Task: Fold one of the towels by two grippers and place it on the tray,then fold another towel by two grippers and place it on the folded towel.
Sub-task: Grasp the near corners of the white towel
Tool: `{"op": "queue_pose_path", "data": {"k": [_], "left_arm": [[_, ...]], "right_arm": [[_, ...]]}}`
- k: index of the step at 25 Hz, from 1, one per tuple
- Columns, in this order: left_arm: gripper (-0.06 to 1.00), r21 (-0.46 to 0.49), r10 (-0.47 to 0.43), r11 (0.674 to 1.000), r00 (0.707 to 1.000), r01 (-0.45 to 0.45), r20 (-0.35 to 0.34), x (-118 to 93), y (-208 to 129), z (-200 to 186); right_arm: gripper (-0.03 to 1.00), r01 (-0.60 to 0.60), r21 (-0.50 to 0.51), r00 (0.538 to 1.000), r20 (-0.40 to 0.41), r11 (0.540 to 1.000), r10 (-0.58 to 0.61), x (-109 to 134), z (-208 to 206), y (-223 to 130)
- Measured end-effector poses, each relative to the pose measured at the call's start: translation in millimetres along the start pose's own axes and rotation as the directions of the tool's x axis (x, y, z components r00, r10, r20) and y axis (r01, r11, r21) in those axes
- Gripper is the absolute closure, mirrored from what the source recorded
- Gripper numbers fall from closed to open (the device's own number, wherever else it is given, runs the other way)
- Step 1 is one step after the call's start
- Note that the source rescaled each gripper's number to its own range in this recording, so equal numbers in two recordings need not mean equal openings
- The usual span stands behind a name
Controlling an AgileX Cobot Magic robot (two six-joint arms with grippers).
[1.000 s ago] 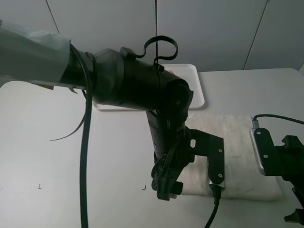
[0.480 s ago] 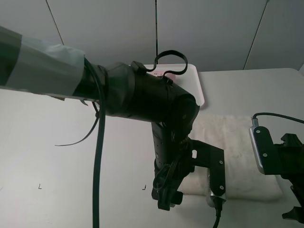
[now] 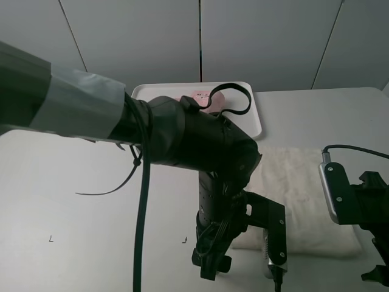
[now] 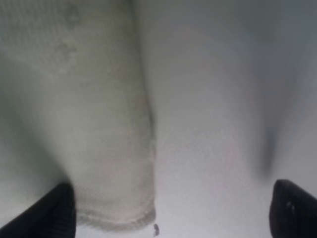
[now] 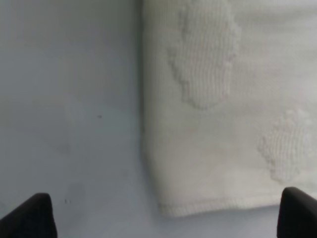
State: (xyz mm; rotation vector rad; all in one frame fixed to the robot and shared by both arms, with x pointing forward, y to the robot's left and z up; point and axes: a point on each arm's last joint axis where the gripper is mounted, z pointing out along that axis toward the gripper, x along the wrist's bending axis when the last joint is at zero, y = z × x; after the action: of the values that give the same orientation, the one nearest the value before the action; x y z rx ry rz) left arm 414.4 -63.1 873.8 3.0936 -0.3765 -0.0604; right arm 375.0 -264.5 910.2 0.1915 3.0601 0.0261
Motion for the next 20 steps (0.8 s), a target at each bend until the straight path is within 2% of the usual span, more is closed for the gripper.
{"op": "queue_pose_path", "data": {"k": [5, 20], "left_arm": [[-0.06, 0.0, 0.0, 1.0, 1.0, 0.0, 0.0, 0.0, 0.0, 0.0], [-0.06, 0.003, -0.022, 1.0, 1.0, 0.022, 0.002, 0.0, -0.1, 1.3]], "right_arm": [[0.0, -0.001, -0.017, 0.999, 0.035, 1.0, 0.001, -3.8, 0.9, 1.7], [0.0, 0.061, 0.043, 0.994, -0.092, 0.997, -0.056, -5.8, 28.3, 1.3]]}}
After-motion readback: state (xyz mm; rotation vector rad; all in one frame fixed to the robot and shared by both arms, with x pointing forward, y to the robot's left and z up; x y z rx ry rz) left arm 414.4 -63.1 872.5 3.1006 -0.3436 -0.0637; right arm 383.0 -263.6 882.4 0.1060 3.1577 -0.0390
